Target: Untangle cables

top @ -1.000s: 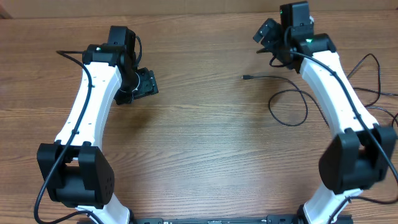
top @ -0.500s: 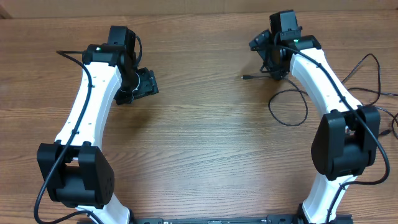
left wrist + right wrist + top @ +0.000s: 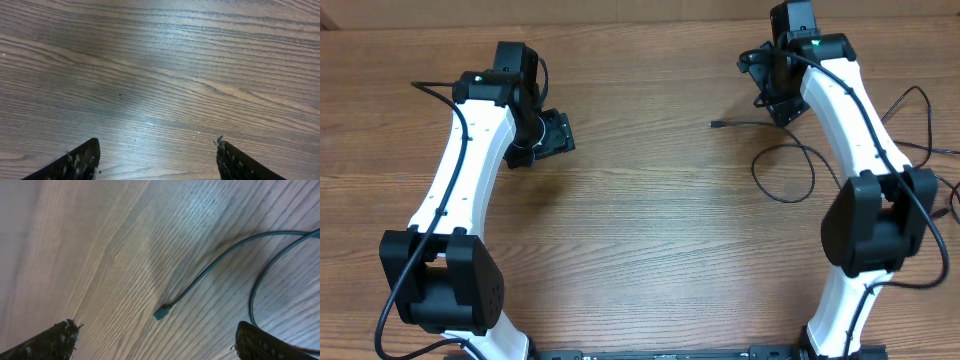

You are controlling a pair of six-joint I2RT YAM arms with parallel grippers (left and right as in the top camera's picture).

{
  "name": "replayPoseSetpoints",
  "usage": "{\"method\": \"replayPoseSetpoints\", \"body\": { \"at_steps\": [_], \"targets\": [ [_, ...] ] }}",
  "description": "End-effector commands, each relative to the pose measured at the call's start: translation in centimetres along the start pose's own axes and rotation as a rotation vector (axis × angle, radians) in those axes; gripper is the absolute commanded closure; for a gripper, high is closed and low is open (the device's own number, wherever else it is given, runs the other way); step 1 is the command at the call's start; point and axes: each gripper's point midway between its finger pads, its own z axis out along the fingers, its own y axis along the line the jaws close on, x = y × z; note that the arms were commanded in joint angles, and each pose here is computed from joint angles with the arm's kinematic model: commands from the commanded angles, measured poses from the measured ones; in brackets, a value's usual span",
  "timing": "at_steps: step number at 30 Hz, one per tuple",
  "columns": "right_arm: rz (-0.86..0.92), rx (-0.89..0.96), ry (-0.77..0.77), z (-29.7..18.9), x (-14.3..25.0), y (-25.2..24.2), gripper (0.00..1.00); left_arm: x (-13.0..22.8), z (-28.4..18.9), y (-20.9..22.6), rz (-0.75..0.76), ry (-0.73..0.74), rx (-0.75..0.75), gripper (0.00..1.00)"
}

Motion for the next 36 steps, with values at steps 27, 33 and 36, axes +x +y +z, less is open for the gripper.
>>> {"method": "replayPoseSetpoints", "body": {
  "at_steps": [27,33,36],
  "targets": [
    [0.12,0.21,0.098,9.6,4.0,-3.4,0.0,-0.2,-0.7,-0.5,-0.005,-0.015,0.02,0.26],
    [0.111,0.237,0.091,9.7,4.8,-3.8,0.09,-0.1,-0.7,-0.5,-0.005,-0.012,0.019,0.26],
    [0.157,0.272,0.099,10.0,5.4,-4.9,0.11,-0.1,-0.7,-0.4,-0.006,-0.011,0.018,0.26]
  ]
}}
